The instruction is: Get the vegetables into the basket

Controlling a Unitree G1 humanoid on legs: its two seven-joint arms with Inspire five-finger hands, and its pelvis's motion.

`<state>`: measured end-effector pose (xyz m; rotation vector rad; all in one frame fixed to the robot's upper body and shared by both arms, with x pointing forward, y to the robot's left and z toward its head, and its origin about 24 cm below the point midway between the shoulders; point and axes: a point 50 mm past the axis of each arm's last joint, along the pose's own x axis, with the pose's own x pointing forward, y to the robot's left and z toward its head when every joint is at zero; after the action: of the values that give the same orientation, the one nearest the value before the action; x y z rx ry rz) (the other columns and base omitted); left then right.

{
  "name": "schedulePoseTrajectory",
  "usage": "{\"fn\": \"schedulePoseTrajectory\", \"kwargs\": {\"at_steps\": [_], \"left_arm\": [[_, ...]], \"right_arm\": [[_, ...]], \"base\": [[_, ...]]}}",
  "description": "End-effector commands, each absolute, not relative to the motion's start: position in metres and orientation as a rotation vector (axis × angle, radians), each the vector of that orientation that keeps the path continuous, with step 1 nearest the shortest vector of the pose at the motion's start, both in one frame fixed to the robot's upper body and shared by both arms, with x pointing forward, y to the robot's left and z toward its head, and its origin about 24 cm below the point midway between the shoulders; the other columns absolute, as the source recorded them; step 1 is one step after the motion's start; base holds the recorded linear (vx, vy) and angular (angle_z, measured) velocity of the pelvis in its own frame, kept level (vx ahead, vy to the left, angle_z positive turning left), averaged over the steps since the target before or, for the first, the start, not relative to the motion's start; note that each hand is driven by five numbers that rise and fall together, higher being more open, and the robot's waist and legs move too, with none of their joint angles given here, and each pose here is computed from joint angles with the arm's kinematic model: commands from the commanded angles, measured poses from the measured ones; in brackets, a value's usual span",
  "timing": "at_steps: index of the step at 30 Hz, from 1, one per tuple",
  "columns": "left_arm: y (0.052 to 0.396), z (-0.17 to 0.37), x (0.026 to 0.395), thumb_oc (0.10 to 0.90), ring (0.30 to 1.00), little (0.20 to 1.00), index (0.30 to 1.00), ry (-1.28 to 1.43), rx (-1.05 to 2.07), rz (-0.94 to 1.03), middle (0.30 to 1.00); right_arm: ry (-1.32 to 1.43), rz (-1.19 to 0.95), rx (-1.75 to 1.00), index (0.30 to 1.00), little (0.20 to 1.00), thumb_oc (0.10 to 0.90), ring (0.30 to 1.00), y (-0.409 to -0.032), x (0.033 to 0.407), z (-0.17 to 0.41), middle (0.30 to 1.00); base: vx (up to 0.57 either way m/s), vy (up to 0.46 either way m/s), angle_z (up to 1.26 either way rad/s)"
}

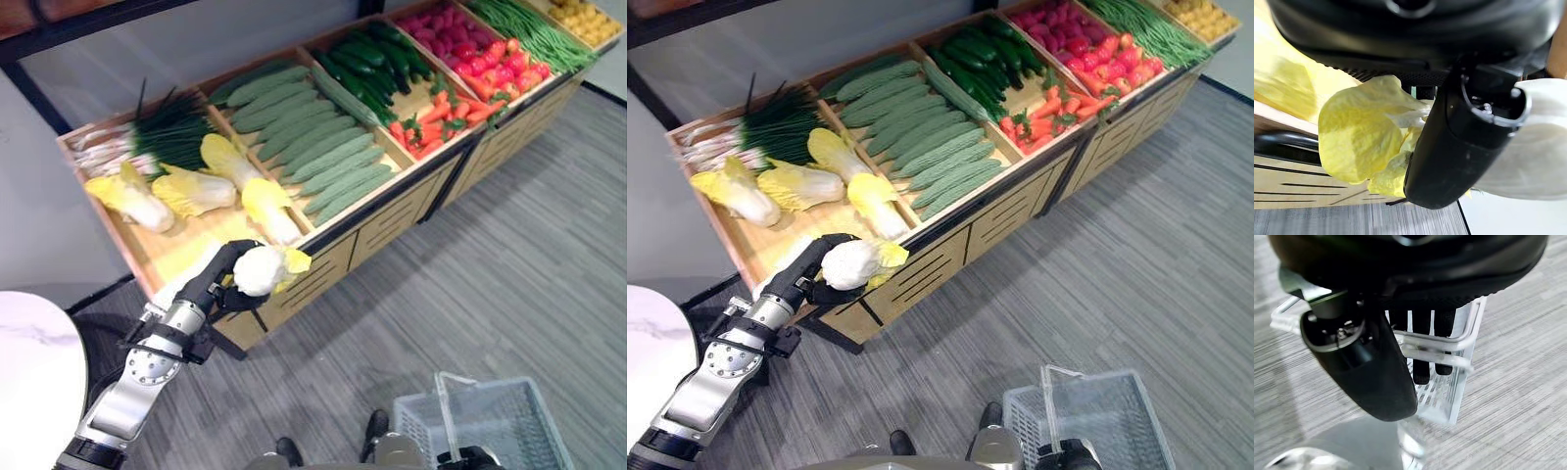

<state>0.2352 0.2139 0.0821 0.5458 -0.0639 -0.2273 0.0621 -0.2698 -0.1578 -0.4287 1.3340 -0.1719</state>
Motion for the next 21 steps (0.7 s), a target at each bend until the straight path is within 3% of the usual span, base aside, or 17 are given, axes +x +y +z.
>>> {"fn": "schedulePoseTrajectory", "kwargs": {"at_steps": [1, 11, 21], "left_arm": [[0.202, 0.145, 0.241, 0.400, 0.300, 0.300, 0.300, -0.398, 0.552, -0.205, 0.300], [0.206, 0.139, 0.245, 0.400, 0.300, 0.300, 0.300, -0.368, 0.504, -0.177, 0.300], [0.213, 0.147, 0.242, 0.400, 0.300, 0.300, 0.300, -0.404, 0.586, -0.143, 0.300]], "right_arm": [[1.316, -0.108, -0.461, 0.300, 0.300, 0.400, 0.300, -0.258, 0.067, -0.161, 0.300], [1.259, -0.114, -0.501, 0.300, 0.300, 0.400, 0.300, -0.271, 0.083, -0.153, 0.300], [1.238, -0.110, -0.508, 0.300, 0.300, 0.400, 0.300, -0.267, 0.095, -0.152, 0.300]], "base": [[0.14, -0.264, -0.13], [0.11, -0.266, 0.08], [-0.02, 0.223, -0.83]]}}
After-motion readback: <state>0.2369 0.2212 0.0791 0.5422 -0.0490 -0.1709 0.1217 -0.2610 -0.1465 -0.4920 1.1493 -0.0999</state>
